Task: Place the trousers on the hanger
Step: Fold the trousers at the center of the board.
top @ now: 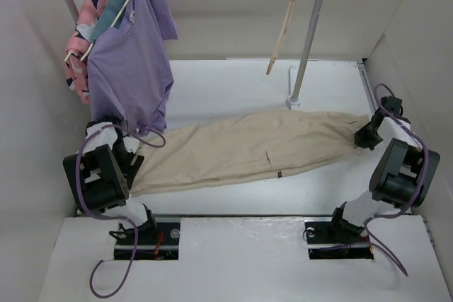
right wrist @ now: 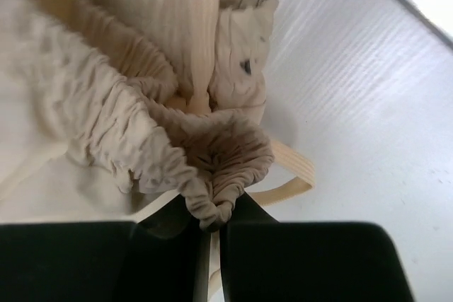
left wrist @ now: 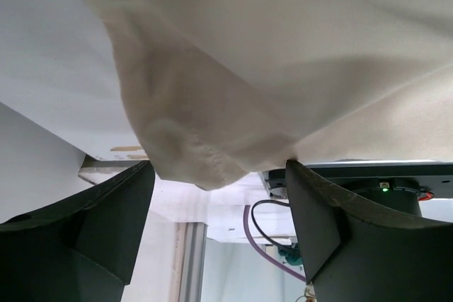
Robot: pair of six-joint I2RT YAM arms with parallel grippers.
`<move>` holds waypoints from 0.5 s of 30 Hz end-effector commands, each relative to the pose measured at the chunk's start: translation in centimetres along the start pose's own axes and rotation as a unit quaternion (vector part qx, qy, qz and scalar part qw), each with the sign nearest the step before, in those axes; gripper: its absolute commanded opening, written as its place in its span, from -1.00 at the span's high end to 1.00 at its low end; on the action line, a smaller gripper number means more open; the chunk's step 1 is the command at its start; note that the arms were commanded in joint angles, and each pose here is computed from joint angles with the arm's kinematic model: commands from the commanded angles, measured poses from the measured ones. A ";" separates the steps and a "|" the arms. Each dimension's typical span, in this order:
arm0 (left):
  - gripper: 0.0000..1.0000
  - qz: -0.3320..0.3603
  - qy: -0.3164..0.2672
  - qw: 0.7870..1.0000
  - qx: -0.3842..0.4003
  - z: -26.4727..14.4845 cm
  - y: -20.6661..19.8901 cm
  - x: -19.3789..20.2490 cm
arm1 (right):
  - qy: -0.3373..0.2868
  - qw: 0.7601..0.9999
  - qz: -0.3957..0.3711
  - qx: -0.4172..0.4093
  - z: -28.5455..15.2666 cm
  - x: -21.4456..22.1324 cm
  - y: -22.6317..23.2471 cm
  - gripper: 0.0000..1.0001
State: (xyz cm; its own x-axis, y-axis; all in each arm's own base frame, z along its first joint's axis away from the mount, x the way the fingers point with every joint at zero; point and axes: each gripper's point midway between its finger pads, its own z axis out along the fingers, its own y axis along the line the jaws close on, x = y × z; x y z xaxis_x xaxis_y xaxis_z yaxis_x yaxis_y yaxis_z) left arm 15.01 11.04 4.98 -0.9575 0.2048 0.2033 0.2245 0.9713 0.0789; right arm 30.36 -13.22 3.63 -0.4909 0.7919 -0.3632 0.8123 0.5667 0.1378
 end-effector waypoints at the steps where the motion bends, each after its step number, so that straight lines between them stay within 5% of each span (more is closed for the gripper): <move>1: -0.43 0.009 -0.009 1.000 0.022 -0.1 -0.9 -0.5 | -0.118 0.992 0.036 -0.038 -5.8 -5.7 1.5 1.00; 15: -0.38 0.065 -0.027 0.998 0.001 0.0 -2.5 -2.1 | -0.281 0.958 0.011 0.045 -18.1 -9.2 -3.2 1.00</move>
State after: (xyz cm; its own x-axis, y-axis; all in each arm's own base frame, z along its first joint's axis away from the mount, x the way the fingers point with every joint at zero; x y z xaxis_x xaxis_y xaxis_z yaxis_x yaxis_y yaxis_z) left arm 16.97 8.67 4.25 -0.9390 0.3080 0.1528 0.3189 0.9463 0.0523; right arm 28.06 -16.86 20.14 -0.2647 0.6226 -0.7364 0.8342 0.5309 0.1491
